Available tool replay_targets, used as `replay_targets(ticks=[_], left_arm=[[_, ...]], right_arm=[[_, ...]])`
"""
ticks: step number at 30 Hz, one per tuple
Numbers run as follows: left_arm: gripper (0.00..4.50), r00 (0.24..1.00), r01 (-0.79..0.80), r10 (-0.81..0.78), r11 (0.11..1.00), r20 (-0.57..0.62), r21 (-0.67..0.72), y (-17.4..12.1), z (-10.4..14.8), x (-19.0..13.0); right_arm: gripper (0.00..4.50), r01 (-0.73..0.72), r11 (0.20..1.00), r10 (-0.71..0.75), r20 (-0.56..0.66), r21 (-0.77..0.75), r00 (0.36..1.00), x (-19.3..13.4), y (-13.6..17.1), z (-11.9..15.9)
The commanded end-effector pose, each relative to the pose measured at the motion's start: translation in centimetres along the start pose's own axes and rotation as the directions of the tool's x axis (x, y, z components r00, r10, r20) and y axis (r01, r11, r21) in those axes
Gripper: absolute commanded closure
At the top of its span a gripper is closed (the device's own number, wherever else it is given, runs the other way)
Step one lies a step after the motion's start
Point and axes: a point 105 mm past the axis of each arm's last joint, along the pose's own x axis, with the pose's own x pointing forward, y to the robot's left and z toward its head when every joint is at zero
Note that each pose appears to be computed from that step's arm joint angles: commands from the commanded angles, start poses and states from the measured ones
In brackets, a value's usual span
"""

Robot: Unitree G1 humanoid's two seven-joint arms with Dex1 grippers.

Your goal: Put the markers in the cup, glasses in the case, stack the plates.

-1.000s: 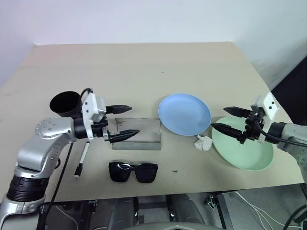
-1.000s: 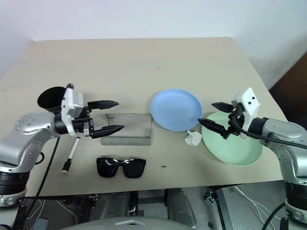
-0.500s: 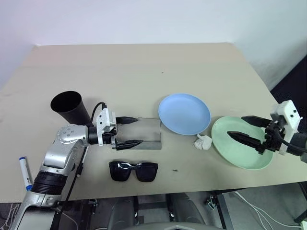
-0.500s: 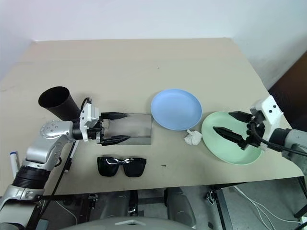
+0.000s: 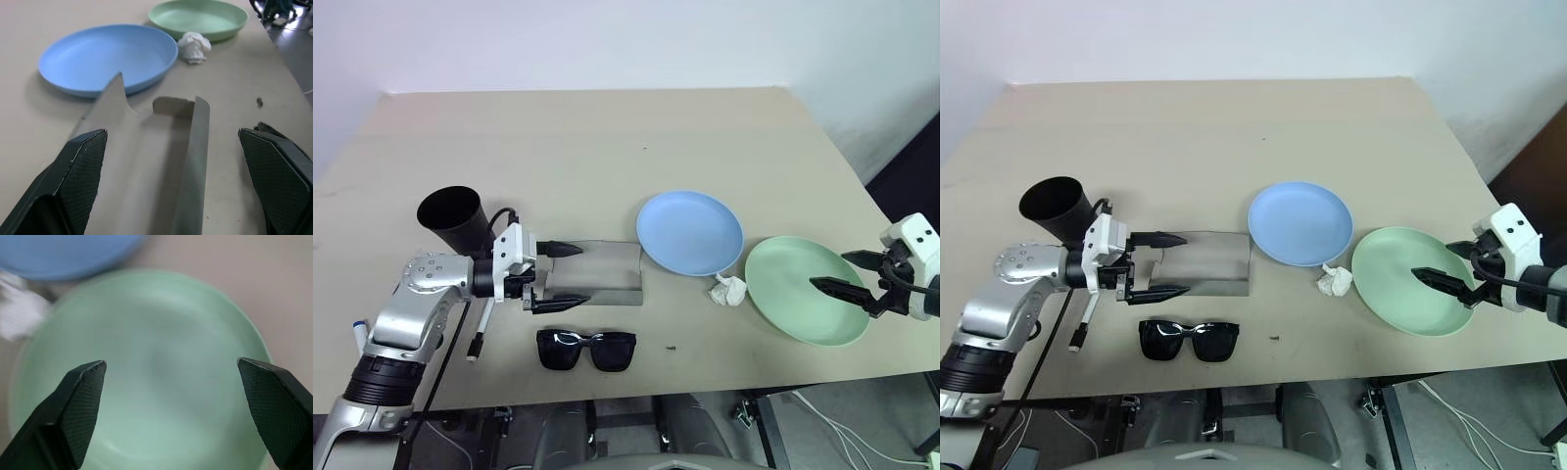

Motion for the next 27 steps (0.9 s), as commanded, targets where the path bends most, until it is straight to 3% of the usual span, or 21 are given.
replay_targets(ticks=[1,8,11,15,22,27], left_arm=[[0.01,1.0,-0.02,0.02,1.0,0.001,0.018,0.0,0.6,-0.1],[0.01,0.998,-0.06,0.06,0.998,-0.007,0.02,0.4,0.1,0.2],[0.0,0.997,-0.07,0.07,0.998,-0.019,0.011,0.3,-0.3,0.0],[0.0,0.997,-0.072,0.073,0.997,-0.025,0.017,0.0,-0.3,-0.1],[0.0,0.998,-0.06,0.06,0.998,-0.034,-0.002,-0.4,-0.4,0.2],[0.0,0.998,-0.059,0.058,0.998,-0.037,-0.019,-0.3,-0.5,0.1]], right_arm=[[0.0,0.062,0.998,-0.062,-0.031,-0.006,0.998,-0.1,-1.9,0.0],[0.0,0.079,0.994,-0.068,-0.134,0.077,0.989,0.7,-3.3,-2.3],[0.59,0.053,0.996,-0.042,-0.135,0.074,0.99,0.8,-2.9,-2.1],[1.93,0.073,0.997,-0.072,-0.124,0.003,0.99,0.7,-2.9,-1.6],[4.38,0.065,0.998,-0.062,-0.14,0.015,0.988,-0.6,-3.4,-1.2],[4.45,0.078,0.997,-0.075,-0.138,0.014,0.988,-1.6,-3.9,-0.8]])
